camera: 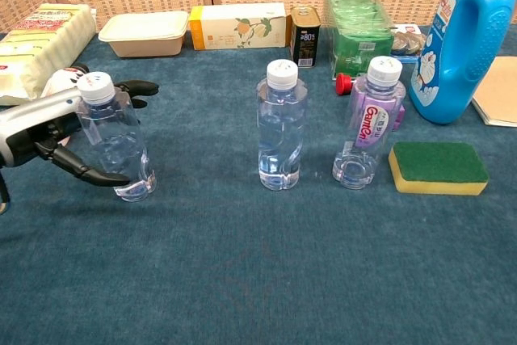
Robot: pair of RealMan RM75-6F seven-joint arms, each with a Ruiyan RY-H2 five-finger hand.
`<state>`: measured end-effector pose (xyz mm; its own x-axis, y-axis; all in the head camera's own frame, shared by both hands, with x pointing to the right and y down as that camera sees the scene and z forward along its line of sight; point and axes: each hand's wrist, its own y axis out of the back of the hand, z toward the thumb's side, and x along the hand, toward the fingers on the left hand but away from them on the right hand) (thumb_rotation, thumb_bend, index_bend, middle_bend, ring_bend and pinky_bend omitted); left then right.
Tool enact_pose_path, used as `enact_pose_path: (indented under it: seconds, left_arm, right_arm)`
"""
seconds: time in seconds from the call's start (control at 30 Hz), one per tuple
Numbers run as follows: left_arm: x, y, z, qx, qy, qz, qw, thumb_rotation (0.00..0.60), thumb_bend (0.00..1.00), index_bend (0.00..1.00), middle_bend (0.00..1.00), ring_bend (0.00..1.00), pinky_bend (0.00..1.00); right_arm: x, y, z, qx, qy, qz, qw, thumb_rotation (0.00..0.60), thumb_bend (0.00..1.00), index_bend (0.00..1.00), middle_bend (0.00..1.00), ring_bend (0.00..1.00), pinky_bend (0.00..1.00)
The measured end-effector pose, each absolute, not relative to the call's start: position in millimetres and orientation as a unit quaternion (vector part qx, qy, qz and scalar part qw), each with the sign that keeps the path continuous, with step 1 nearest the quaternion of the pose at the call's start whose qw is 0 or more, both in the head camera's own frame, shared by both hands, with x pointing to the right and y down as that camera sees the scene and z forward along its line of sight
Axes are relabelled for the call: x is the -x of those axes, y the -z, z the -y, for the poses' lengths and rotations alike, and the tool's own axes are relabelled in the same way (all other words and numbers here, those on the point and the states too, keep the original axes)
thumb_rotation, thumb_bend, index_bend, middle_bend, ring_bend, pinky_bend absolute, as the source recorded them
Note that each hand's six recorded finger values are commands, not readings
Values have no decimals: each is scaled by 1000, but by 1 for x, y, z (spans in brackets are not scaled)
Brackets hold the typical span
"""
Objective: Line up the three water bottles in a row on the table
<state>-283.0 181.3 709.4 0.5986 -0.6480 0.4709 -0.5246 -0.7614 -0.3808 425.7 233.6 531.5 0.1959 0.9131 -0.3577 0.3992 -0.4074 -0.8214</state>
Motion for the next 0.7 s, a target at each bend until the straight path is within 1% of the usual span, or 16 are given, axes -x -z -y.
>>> enact_pose_path:
  seconds: [0.03, 0.1, 0.17, 0.2, 0.37, 0.5, 0.7]
  left_arm:
    - [280, -711, -181, 888, 302, -332, 102, 600, 219, 93, 134, 98, 334]
    - [276, -712, -180, 886, 302, -336, 106, 600, 253, 315, 312, 224, 406]
    - [273, -714, -180, 883, 303, -340, 112, 600, 269, 456, 415, 283, 431]
    - [272, -715, -180, 882, 304, -342, 114, 600, 272, 484, 439, 296, 437]
    - [267, -716, -179, 874, 299, -361, 128, 600, 278, 552, 497, 329, 446]
    - [266, -714, -178, 871, 293, -372, 132, 600, 273, 556, 501, 333, 446]
    - [254, -714, -174, 877, 280, -374, 113, 600, 265, 556, 501, 332, 446]
  right_arm:
    - [-426, -531, -234, 715, -438, 459, 293, 600, 0, 101, 8, 0, 223]
    - [-427, -530, -234, 715, -436, 461, 292, 600, 0, 101, 8, 0, 223]
    - [-427, -529, -234, 716, -435, 462, 292, 600, 0, 102, 8, 0, 223]
    - [-427, -529, -234, 716, -434, 462, 292, 600, 0, 102, 8, 0, 223]
    - [-427, -529, -234, 718, -433, 461, 290, 600, 0, 102, 8, 0, 223]
    - [-427, -530, -234, 719, -434, 460, 288, 600, 0, 103, 8, 0, 223]
    - [-425, -532, -234, 720, -438, 455, 287, 600, 0, 104, 8, 0, 223]
